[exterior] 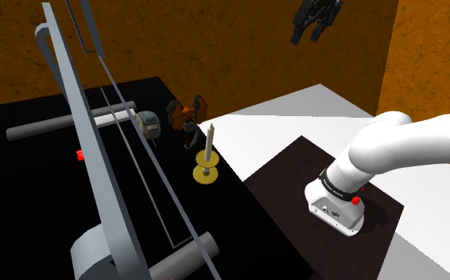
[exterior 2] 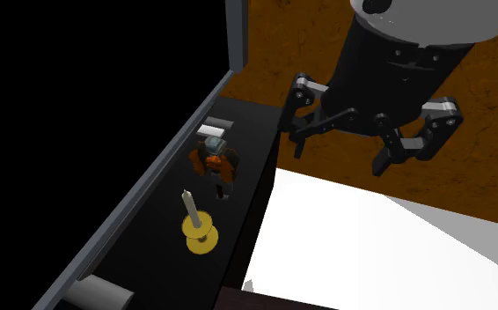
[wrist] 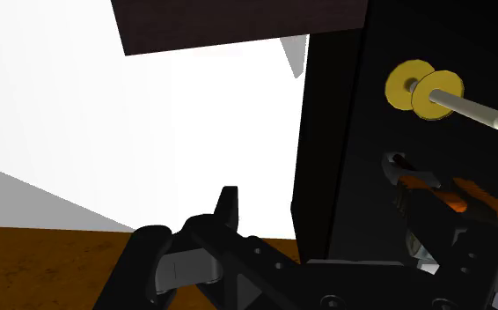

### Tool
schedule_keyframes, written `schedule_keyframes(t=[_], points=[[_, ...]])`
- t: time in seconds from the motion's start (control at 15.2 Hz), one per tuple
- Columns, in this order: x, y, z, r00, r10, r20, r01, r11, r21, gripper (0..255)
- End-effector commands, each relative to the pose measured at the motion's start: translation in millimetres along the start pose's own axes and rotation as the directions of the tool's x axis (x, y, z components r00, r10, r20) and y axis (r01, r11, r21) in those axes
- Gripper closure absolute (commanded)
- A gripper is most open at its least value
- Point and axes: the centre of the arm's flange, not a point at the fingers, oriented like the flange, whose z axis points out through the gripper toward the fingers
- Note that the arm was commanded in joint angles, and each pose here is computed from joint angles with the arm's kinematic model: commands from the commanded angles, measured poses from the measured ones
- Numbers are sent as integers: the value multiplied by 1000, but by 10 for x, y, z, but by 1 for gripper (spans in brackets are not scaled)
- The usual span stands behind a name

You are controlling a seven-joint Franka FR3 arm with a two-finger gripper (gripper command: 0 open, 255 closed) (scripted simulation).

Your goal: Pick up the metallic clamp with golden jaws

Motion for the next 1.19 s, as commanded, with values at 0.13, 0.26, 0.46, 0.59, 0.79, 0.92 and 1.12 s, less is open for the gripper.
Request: schedule_keyframes(t=[0.13,0.26,0.46,0.59,0.79,0.92,1.12], points=[[164,-207,122,1000,-29,11,29,999,-16,0],[320,-417,249,998,-57,23,58,998,-31,0],[541,-735,449,994,-100,41,102,993,-53,0],[679,-950,589,990,-128,54,131,989,-68,0],[870,-1276,808,983,-169,74,176,980,-89,0],[988,-1494,959,977,-196,88,205,973,-102,0],[1150,-1823,1196,966,-236,109,249,961,-121,0]])
